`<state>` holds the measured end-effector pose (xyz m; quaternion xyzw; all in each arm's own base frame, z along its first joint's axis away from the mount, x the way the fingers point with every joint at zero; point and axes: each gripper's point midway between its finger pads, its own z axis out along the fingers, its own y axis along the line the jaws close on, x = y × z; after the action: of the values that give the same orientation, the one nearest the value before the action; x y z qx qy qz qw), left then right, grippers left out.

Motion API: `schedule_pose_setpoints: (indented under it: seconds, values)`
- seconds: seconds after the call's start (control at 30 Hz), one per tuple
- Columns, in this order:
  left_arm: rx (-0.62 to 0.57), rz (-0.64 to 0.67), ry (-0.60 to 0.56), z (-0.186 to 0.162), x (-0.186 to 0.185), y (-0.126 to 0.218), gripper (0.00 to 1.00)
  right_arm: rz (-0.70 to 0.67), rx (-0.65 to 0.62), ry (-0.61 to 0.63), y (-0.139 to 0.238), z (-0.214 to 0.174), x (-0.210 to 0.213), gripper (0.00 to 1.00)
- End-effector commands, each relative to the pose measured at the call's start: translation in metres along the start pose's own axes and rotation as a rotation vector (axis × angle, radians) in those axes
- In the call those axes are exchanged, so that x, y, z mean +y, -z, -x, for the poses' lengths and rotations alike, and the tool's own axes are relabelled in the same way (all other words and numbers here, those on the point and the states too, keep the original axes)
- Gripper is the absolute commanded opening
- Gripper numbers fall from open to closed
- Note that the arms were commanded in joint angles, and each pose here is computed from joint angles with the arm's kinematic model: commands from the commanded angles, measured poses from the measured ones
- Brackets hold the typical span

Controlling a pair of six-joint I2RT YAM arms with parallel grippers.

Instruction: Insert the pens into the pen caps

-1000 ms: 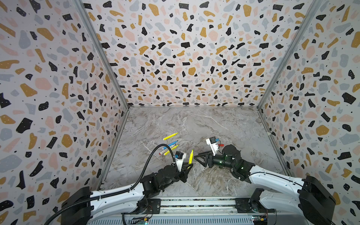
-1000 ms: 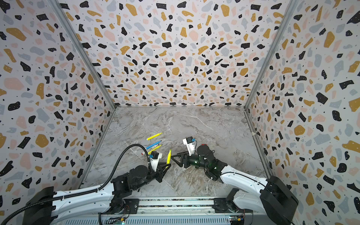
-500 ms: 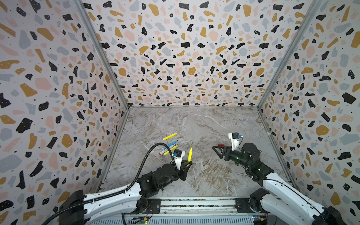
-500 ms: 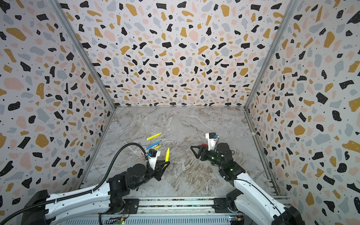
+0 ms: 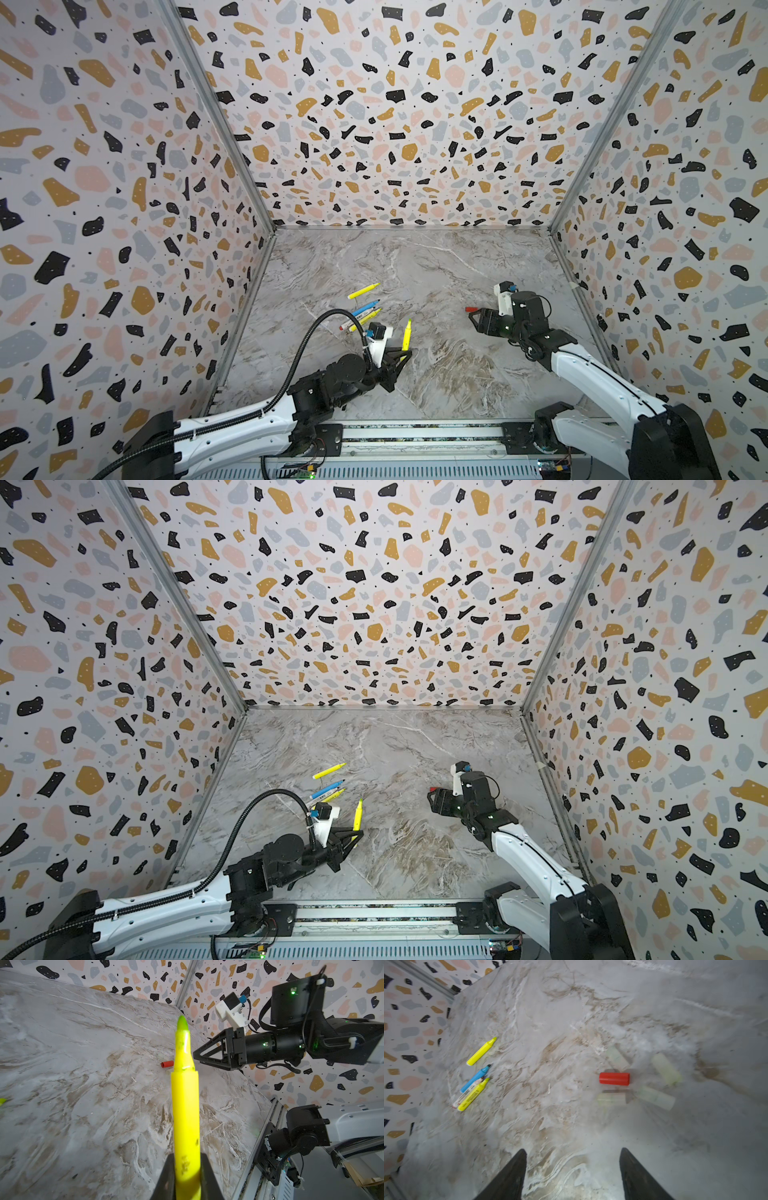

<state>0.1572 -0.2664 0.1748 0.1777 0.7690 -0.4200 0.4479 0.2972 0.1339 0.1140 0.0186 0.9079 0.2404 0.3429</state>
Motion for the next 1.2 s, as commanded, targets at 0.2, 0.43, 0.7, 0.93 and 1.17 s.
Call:
schedule_pose_setpoints:
  seconds: [0.2, 0.43, 0.7, 0.93, 1.17]
  values:
    - [-0.021, -0.036, -0.010, 0.004, -0.006, -0.001, 0.00, -0.261, 0.041, 0.083, -0.037, 0.047, -0.053, 0.70]
    - [-0.007, -0.026, -0.026, 0.001, -0.005, -0.005, 0.00, -0.380, 0.112, 0.156, -0.062, 0.052, -0.077, 0.63]
    - [0.006, -0.019, -0.031, -0.005, -0.002, -0.008, 0.00, -0.393, 0.191, 0.194, -0.080, 0.045, -0.085, 0.58]
    - [0.013, -0.013, -0.035, -0.006, 0.000, -0.008, 0.00, -0.388, 0.229, 0.202, -0.092, 0.043, -0.087, 0.50]
    - [0.012, -0.003, -0.033, -0.007, 0.002, -0.007, 0.00, -0.426, 0.255, 0.210, -0.096, 0.037, -0.096, 0.44]
